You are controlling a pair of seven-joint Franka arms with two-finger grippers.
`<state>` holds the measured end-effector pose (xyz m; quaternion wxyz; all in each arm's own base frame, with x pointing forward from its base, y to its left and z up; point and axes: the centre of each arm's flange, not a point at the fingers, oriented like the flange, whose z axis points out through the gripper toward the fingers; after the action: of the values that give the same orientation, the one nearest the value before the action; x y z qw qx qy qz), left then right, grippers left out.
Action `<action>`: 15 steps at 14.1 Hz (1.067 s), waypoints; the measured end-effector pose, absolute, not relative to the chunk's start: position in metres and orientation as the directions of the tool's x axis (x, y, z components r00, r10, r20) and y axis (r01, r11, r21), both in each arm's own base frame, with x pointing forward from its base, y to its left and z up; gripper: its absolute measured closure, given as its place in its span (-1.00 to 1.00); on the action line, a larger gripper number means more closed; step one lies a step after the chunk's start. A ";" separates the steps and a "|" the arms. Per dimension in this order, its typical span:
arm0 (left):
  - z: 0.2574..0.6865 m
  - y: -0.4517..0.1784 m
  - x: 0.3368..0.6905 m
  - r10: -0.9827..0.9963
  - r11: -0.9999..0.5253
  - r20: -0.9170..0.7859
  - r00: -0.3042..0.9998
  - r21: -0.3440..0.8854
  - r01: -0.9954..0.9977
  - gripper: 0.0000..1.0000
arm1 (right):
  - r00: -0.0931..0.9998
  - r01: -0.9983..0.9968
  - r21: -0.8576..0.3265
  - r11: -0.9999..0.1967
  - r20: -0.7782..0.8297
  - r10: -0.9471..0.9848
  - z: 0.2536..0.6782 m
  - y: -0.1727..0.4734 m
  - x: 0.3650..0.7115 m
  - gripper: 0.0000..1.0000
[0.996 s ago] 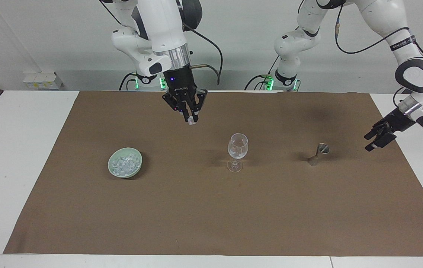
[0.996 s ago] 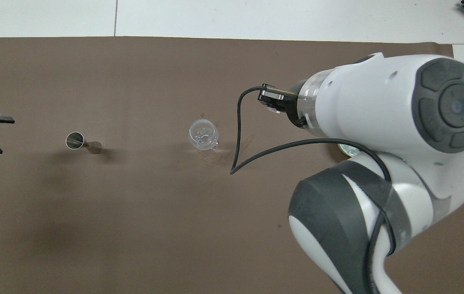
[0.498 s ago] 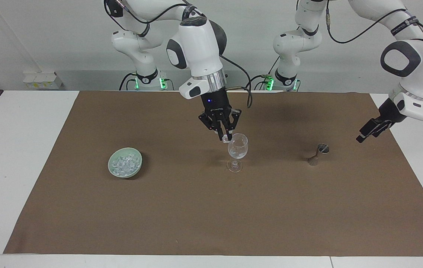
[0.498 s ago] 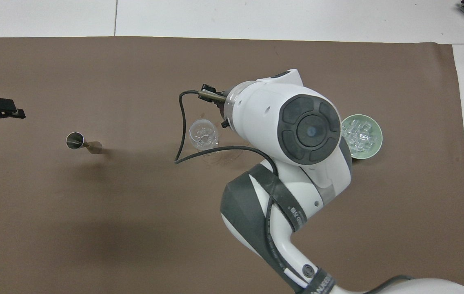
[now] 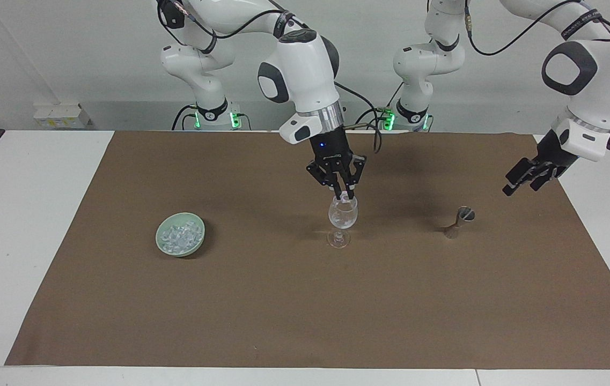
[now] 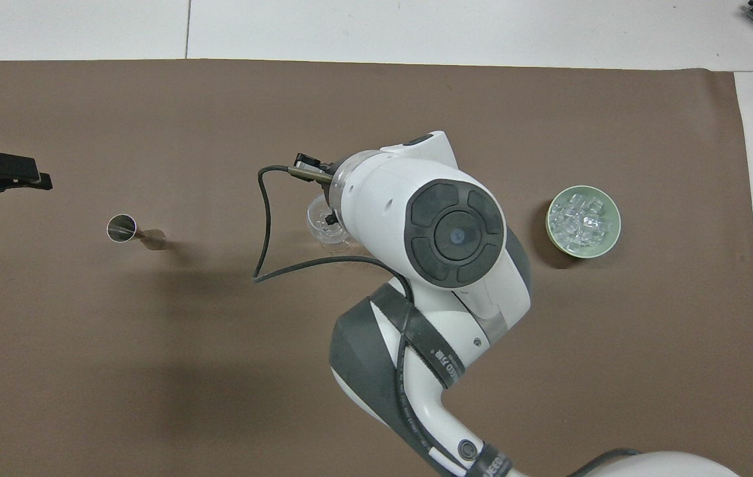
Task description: Pour wine and add ice with both arms
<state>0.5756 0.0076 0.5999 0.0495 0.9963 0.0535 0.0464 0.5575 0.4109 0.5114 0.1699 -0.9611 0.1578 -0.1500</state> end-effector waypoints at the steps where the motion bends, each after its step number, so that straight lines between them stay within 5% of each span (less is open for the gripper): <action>1: 0.603 0.001 0.571 0.097 -0.991 0.071 0.993 0.102 0.090 -1.00 | 0.907 -0.254 -0.366 -0.895 0.230 -0.352 0.506 0.411 0.556 0.49; 15: 0.630 -0.028 0.523 -0.039 -0.999 -0.049 0.998 0.010 -0.039 -1.00 | 0.909 -0.266 -0.343 -0.901 0.222 -0.353 0.495 0.403 0.554 0.49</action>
<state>0.5226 -0.0285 0.6305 0.0045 0.9995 -0.0196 -0.0245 0.5535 0.4030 0.4945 0.1546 -0.9647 0.1605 -0.1407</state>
